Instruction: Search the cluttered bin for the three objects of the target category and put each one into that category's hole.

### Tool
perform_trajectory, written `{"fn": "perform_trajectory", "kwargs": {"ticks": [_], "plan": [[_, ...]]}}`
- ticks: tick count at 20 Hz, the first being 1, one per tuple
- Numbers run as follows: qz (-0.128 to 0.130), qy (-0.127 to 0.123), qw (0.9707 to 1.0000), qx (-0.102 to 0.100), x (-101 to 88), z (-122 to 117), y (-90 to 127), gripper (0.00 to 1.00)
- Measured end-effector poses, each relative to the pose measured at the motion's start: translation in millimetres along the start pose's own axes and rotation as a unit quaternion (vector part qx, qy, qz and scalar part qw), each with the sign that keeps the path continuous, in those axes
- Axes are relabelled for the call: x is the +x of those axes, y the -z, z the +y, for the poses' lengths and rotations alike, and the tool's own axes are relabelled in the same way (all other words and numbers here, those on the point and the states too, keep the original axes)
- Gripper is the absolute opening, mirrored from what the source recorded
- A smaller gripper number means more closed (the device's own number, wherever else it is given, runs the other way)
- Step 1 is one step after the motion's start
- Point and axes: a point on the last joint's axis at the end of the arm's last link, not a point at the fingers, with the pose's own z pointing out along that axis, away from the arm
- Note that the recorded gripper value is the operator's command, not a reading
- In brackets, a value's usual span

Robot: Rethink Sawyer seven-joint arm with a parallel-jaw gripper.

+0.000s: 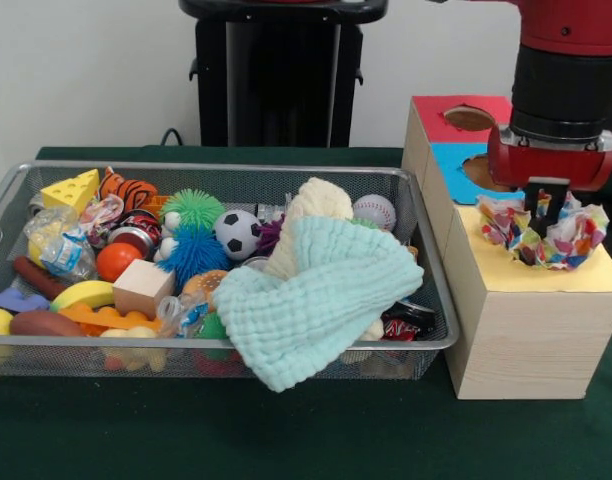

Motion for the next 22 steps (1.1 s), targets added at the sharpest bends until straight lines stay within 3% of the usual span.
{"fn": "perform_trajectory", "kwargs": {"ticks": [7, 16, 22], "plan": [[-0.024, -0.019, 0.9993, -0.023, -4.1, -11, -15, 0.0], [-0.049, -0.026, 0.9978, -0.035, 0.4, -16, -29, 0.0], [-0.047, -0.065, 0.9935, -0.081, -1.8, -28, -44, 0.0]]}}
